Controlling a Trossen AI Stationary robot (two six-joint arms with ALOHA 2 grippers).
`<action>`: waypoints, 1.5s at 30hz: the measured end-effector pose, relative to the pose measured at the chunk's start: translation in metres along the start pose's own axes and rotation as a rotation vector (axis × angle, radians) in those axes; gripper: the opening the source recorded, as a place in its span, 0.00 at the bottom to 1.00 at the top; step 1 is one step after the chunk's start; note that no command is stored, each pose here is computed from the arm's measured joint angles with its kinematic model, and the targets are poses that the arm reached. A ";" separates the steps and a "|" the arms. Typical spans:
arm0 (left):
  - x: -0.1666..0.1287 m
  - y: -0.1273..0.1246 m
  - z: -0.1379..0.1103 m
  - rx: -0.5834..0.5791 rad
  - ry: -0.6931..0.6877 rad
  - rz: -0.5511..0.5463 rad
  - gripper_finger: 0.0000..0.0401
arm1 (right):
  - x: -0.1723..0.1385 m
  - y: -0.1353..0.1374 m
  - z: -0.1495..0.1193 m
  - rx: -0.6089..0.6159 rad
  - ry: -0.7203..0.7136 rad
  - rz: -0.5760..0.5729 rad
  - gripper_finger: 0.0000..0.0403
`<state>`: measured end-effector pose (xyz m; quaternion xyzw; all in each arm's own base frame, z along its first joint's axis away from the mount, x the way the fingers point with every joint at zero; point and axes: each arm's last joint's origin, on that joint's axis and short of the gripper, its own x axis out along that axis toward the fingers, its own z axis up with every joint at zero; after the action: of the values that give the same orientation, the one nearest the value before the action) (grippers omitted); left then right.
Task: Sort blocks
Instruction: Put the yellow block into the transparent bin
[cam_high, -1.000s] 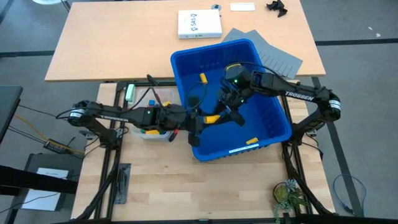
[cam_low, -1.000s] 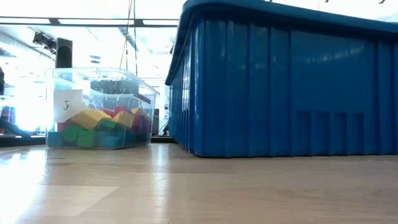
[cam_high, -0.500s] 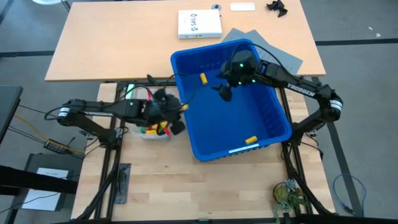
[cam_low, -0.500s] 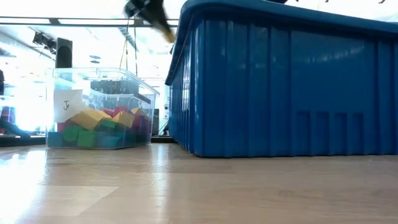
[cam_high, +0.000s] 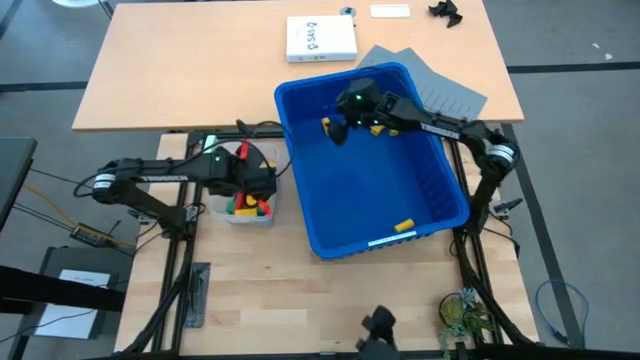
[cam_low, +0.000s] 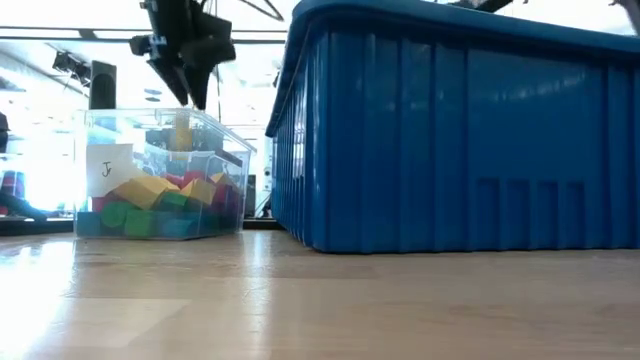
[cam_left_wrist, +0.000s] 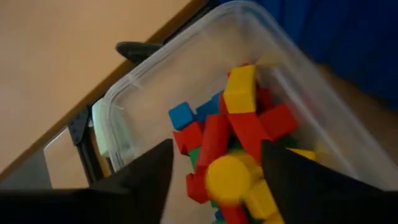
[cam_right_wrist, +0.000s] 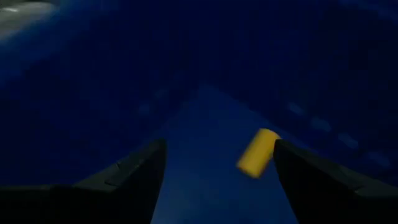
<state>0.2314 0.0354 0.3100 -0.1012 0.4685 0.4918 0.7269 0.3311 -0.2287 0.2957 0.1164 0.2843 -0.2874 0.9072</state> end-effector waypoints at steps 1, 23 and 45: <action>0.003 0.000 -0.001 -0.001 0.003 0.007 0.64 | 0.009 -0.005 -0.003 0.019 0.008 -0.020 0.73; 0.013 -0.004 0.000 0.016 -0.023 -0.003 0.83 | 0.131 -0.036 -0.078 0.138 0.130 -0.130 0.66; 0.010 -0.014 0.008 -0.037 -0.091 -0.094 0.82 | 0.094 -0.033 -0.055 -0.029 0.161 -0.064 0.03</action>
<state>0.2481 0.0395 0.3017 -0.1141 0.4204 0.4699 0.7677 0.3505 -0.2776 0.1946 0.1169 0.3641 -0.3020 0.8732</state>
